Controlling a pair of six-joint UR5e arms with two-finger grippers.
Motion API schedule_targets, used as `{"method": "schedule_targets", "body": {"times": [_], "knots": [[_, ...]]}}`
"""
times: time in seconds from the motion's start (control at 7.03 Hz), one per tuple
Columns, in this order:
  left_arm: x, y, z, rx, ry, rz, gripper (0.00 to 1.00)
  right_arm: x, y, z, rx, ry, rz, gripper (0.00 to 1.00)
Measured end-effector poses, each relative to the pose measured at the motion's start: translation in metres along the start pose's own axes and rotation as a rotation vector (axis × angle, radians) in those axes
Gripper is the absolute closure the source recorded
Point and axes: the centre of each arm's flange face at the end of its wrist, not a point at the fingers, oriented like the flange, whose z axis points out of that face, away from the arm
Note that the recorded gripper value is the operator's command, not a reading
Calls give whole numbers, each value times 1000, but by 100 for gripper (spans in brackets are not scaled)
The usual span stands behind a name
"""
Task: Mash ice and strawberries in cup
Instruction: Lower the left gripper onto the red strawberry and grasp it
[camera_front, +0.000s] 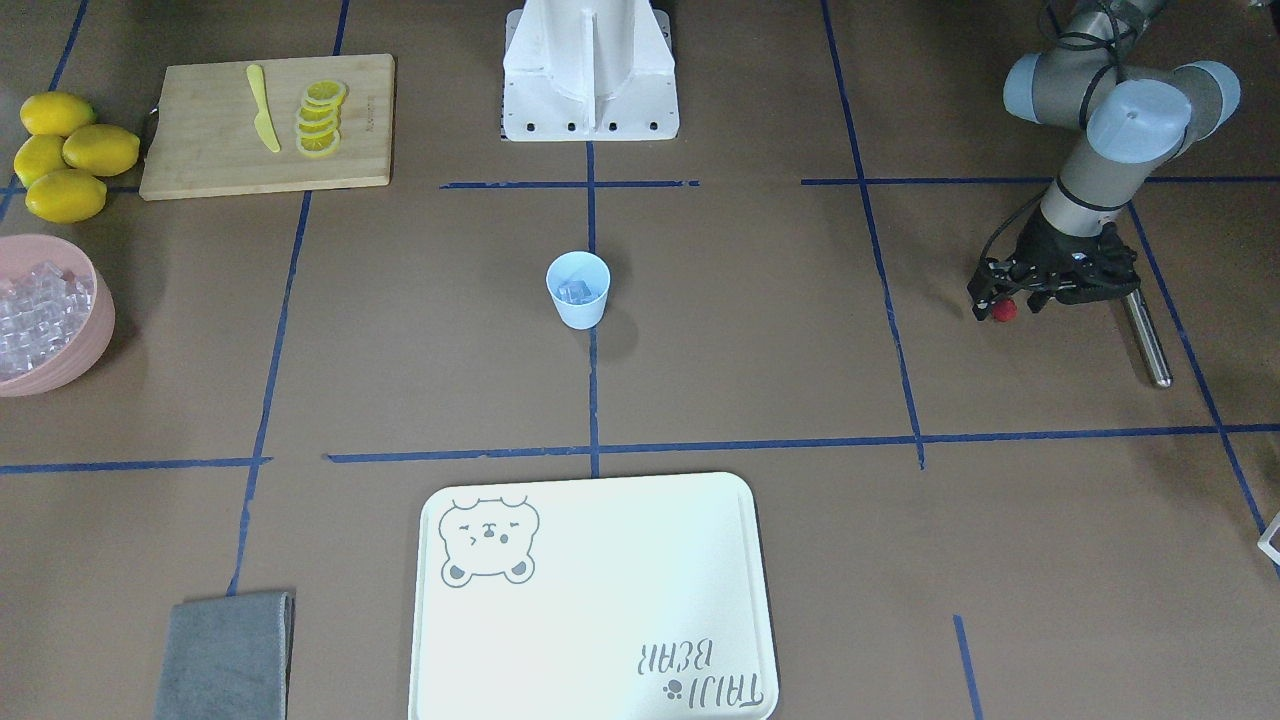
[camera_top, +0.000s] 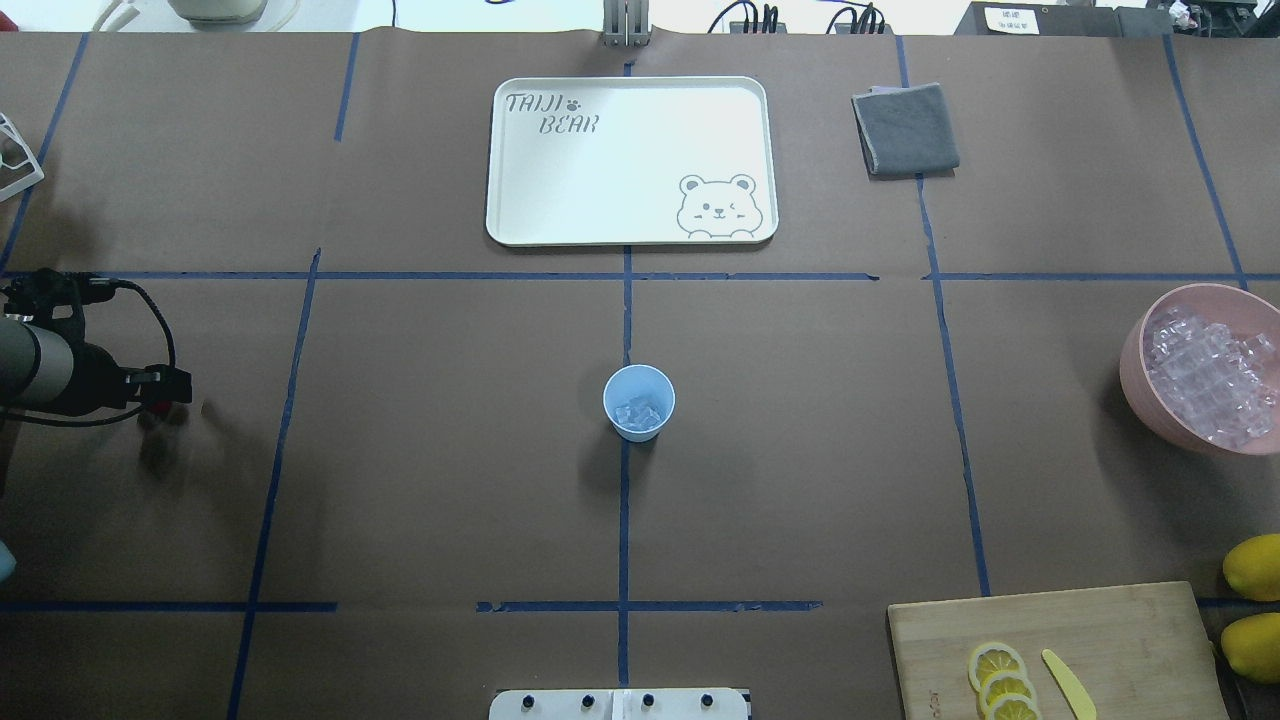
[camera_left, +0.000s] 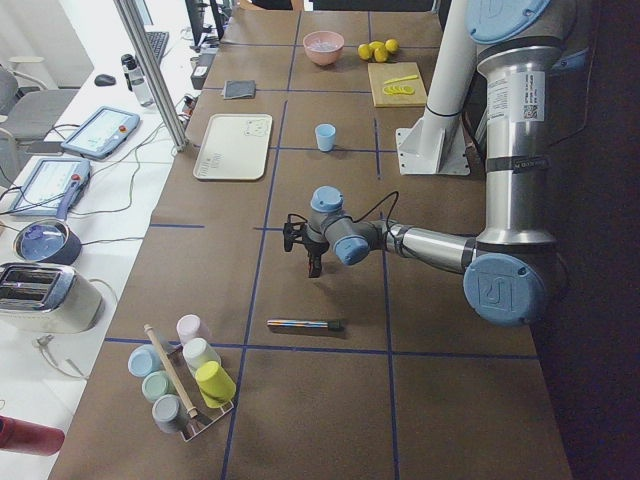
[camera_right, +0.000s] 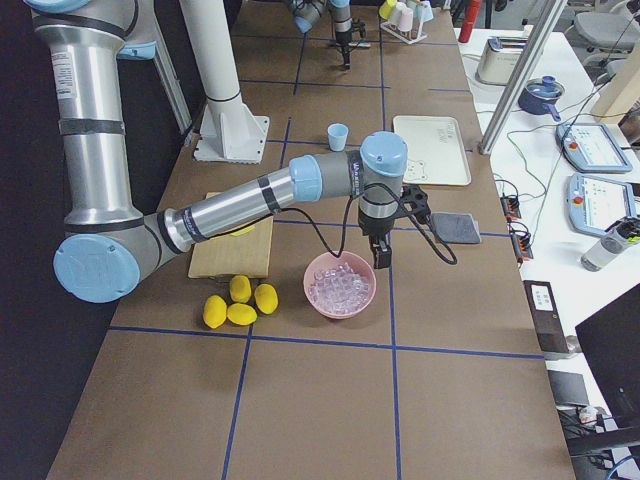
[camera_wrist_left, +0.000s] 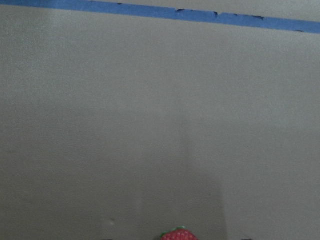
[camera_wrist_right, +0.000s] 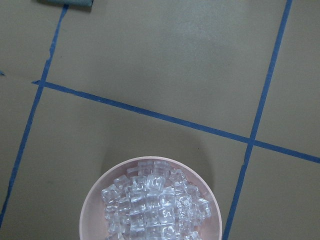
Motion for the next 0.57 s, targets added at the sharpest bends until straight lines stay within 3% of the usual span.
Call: {"method": "schedule_targets", "body": {"times": [0.28,0.57], "knots": [[1,-1,0,1,1,0,45,-1,0,0,1,-2,0,1],[0,-1,-1,3,0,-1,81,-1,-1,-1,2,-3,0,1]]}}
